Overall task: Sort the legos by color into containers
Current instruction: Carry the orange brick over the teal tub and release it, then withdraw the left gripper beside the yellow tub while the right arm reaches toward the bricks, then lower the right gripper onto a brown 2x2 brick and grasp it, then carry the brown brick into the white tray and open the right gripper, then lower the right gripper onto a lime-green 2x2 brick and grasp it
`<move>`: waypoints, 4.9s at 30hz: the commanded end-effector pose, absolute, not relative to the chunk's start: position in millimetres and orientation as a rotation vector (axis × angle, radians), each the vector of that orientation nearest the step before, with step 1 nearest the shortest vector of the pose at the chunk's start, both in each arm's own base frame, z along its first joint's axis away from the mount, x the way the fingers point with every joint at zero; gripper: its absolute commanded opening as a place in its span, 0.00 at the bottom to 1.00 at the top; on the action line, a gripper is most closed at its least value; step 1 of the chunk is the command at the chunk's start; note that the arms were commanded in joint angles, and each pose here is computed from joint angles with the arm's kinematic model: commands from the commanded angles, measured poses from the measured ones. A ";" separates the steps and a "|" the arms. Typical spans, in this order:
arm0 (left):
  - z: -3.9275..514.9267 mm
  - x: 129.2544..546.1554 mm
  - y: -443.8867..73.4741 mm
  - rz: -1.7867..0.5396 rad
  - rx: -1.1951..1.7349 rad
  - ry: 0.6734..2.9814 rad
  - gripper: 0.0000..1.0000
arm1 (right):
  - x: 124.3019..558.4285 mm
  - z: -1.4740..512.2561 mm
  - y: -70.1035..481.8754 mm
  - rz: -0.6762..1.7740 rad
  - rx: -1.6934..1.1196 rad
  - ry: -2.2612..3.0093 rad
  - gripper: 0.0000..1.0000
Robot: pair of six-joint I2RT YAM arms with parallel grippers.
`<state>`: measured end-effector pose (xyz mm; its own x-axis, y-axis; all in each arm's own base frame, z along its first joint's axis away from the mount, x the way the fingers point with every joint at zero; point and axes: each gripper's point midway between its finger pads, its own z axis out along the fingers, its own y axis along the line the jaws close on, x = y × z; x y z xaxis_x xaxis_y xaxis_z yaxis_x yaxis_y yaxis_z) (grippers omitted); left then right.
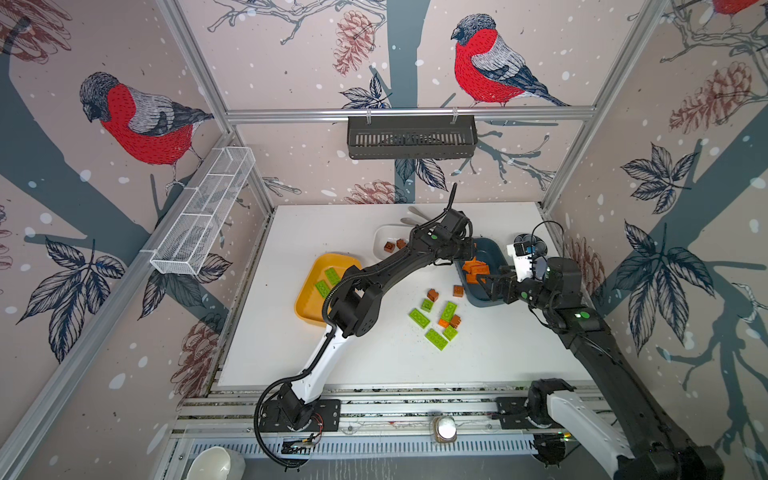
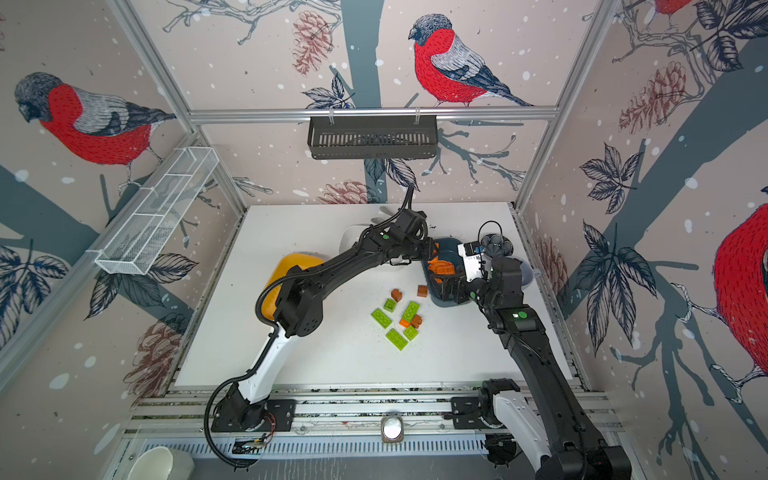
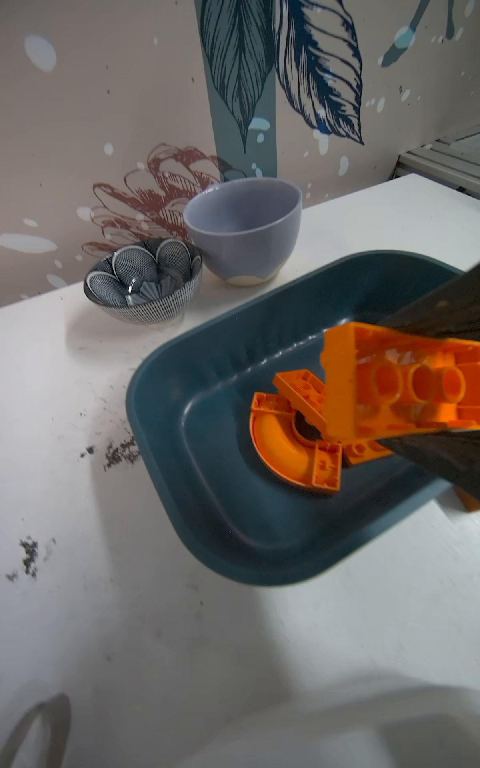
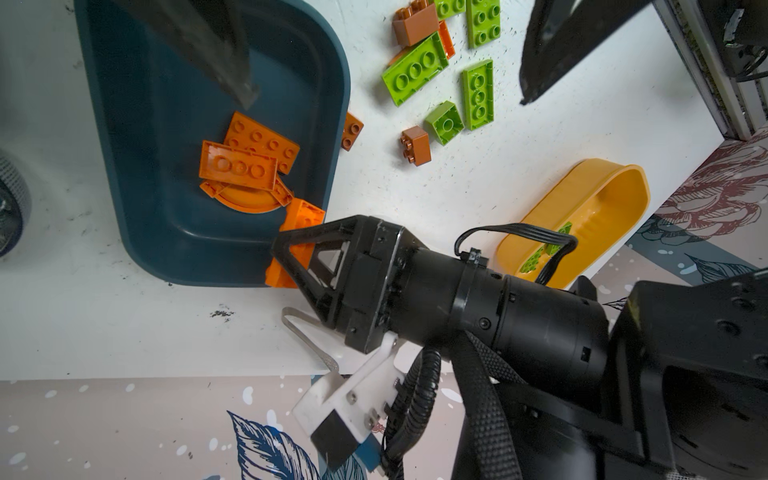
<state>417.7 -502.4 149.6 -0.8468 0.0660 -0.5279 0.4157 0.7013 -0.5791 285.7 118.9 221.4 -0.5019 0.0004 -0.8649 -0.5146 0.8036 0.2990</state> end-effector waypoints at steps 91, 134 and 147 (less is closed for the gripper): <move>235.2 305.3 -183.4 -1.053 0.339 2.168 0.96 | 445.5 130.4 285.0 0.416 -0.660 2.307 0.24; 218.9 317.9 -51.7 -0.538 0.377 2.195 0.95 | 282.9 44.8 261.8 0.351 -1.395 2.373 0.82; 221.1 327.3 -33.0 -0.673 0.311 2.177 0.93 | 295.0 24.9 271.1 0.339 -1.409 2.383 0.68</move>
<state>329.9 -28.2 217.1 -0.6447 -0.0060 -0.7644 0.3848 0.8615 -0.3312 291.1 265.5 23.8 -0.4578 -0.7966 -0.3948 -0.8734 0.4860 0.0323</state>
